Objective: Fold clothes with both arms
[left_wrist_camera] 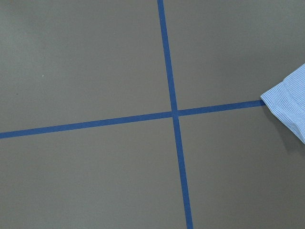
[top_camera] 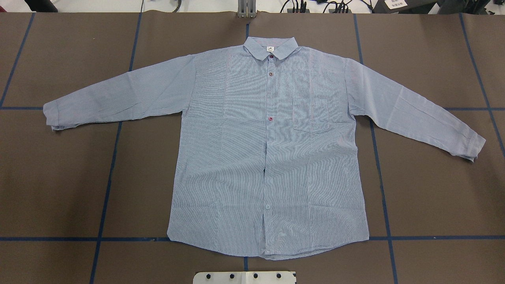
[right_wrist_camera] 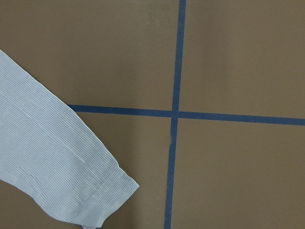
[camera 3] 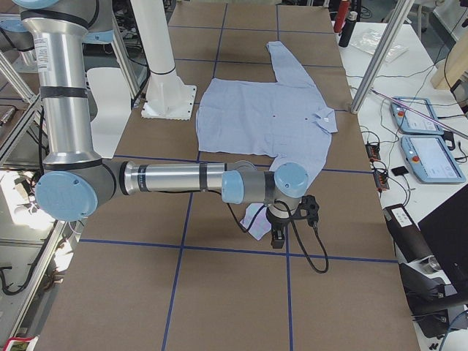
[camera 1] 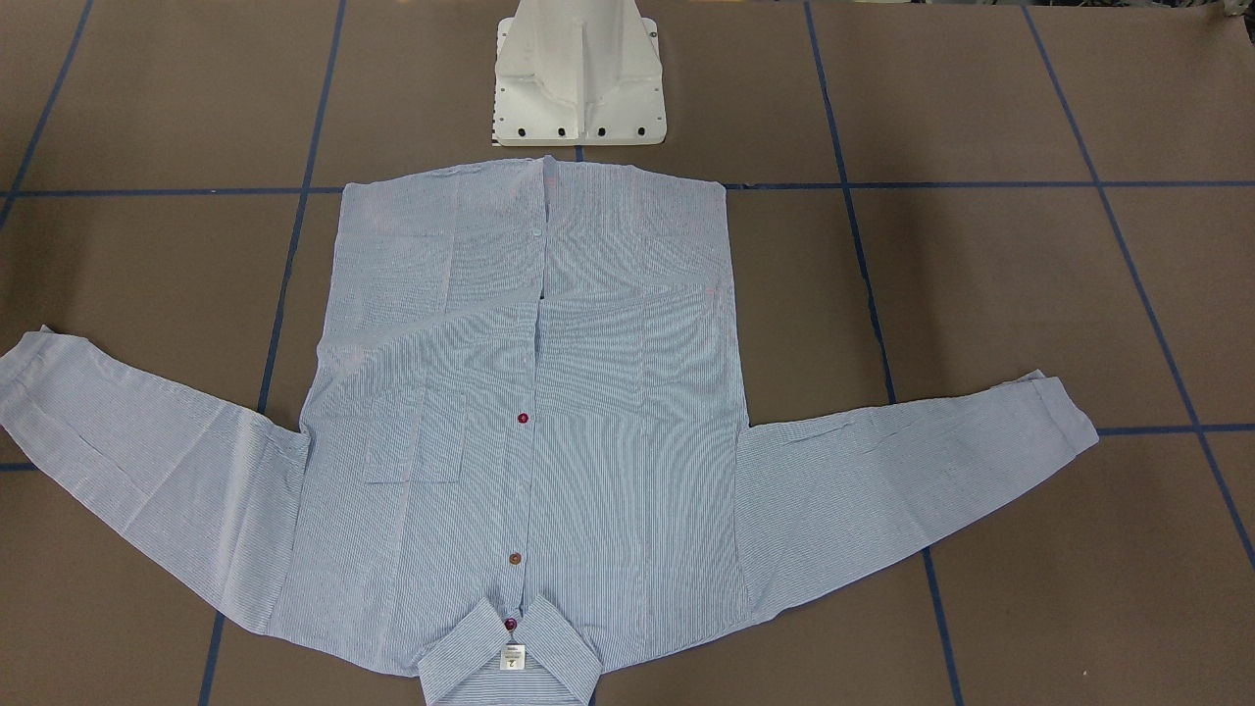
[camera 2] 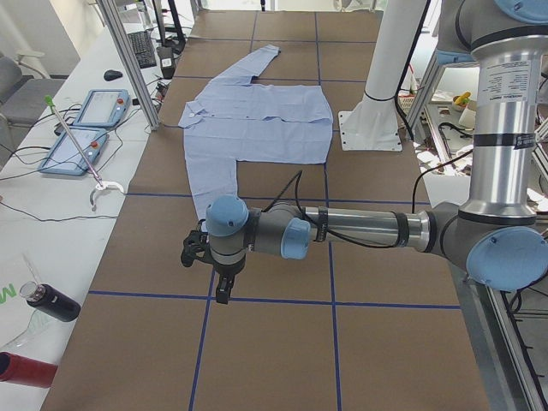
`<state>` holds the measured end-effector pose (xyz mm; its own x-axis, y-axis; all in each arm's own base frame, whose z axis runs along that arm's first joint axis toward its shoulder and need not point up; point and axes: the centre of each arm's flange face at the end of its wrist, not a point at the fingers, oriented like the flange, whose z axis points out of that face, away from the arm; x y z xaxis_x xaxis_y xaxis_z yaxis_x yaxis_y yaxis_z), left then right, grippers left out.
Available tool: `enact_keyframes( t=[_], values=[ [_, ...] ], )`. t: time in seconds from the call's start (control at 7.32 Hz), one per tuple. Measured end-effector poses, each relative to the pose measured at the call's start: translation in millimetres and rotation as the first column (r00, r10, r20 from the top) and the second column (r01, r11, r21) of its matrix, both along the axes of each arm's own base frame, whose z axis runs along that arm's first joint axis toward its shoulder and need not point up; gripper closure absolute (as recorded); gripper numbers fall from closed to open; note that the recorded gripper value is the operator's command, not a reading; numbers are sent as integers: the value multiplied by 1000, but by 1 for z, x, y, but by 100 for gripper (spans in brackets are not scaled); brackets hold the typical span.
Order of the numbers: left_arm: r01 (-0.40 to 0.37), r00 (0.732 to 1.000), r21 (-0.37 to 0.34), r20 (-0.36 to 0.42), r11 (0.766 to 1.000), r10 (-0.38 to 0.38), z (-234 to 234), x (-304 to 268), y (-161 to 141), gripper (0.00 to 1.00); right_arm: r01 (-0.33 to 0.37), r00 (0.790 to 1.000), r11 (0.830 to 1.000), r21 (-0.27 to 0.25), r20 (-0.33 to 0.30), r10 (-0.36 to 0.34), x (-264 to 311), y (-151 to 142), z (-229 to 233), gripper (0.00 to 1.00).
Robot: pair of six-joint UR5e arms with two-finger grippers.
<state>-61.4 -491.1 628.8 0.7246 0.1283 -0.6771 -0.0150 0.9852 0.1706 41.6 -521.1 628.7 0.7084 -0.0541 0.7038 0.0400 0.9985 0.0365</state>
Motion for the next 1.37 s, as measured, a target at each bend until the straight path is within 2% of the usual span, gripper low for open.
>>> enact_keyframes(
  t=[0.41,0.55,0.82,0.96,1.09,1.37],
  values=[
    [0,1000,2,-1,1000,0,-1,0,0,0,-2,1000,999,52,2,2,0,6,0,0],
    [-1,1000,9,-2,1000,1,-3,0,0,0,-10,1000,999,45,3,10,0,7,3,0],
    [-2,1000,70,-4,998,2,-32,1,-6,0,-57,998,998,-3,11,57,-7,3,-2,0],
    [-3,1000,115,-4,993,4,-51,2,-10,0,-46,998,999,-14,31,47,-25,-3,-11,0],
    [-4,1000,154,-5,988,5,-61,4,-10,0,-6,999,1000,-9,53,6,-52,-7,-20,0],
    [-4,1000,190,-3,982,5,-63,4,-1,0,53,996,998,41,67,-55,-87,-2,-19,0]
  ],
)
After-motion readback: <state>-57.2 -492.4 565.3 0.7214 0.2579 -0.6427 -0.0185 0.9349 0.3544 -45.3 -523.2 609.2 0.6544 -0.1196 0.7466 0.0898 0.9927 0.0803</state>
